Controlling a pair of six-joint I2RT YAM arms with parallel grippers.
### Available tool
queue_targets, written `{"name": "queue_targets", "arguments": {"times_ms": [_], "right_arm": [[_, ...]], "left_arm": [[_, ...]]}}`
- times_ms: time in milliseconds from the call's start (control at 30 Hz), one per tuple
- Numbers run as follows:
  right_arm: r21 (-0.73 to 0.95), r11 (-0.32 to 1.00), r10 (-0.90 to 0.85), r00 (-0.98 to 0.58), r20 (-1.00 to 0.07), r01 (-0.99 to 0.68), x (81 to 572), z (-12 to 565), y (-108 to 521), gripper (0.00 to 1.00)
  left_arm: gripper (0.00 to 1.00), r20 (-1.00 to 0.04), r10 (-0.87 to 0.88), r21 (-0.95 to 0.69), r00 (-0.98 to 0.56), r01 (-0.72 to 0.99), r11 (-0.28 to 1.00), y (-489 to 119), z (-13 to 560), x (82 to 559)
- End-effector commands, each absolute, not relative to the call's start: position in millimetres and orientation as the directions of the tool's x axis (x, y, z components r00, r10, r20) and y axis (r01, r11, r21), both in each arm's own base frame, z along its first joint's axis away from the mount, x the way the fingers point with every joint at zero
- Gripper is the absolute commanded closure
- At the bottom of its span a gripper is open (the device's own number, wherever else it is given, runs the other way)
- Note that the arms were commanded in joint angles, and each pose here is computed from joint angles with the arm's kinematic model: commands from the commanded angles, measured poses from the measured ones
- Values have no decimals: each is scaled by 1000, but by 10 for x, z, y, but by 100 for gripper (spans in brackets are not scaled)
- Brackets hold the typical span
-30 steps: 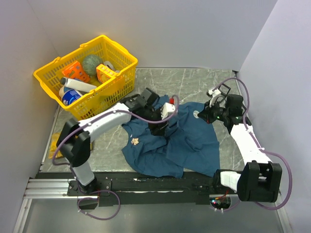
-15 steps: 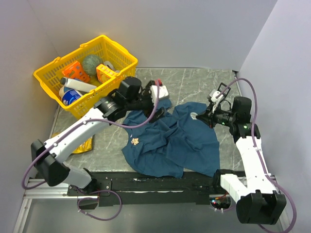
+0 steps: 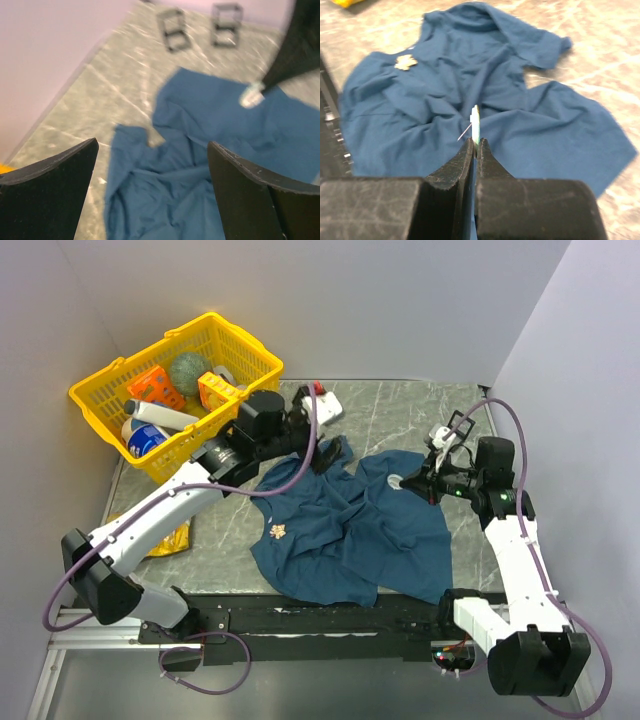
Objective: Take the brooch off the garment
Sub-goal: Remove the brooch from the clothes, then close the brooch.
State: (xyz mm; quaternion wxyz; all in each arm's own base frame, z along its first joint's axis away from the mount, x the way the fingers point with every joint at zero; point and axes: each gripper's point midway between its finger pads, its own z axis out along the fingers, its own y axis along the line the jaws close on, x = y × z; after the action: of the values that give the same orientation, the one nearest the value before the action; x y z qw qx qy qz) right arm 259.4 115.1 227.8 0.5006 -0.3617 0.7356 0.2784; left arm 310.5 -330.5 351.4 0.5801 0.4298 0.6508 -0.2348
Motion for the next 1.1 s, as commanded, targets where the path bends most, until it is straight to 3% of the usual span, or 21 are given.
{"name": "queue_targets", "arguments": {"times_ms": [0, 100, 167, 333, 600, 1067], "right_arm": [[85, 452, -229, -207, -951, -888, 2395, 2529, 1366, 100], [122, 399, -215, -223, -951, -909, 2247, 2414, 1425, 100], [104, 386, -226, -203, -953, -917, 2184, 2415, 1425, 100], [163, 331, -201, -239, -950, -929, 2017, 2500, 1485, 100], [173, 277, -220, -238, -946, -945, 1822, 2325, 1506, 100], [154, 314, -215, -229, -949, -937, 1869, 2201, 1487, 100]], "left_arm": [[4, -941, 326, 161, 89, 967, 199, -3535, 3124, 2597], [4, -939, 333, 119, 82, 989, 90, -3606, 2936, 2442], [4, -940, 327, 89, 99, 995, -47, -3654, 2868, 2235], [4, -952, 303, -8, 44, 985, -170, -3754, 2798, 2041], [4, -948, 314, -106, -47, 979, -173, -4064, 2529, 2031], [4, -940, 335, -134, -66, 974, -182, -4352, 2534, 1826]]}}
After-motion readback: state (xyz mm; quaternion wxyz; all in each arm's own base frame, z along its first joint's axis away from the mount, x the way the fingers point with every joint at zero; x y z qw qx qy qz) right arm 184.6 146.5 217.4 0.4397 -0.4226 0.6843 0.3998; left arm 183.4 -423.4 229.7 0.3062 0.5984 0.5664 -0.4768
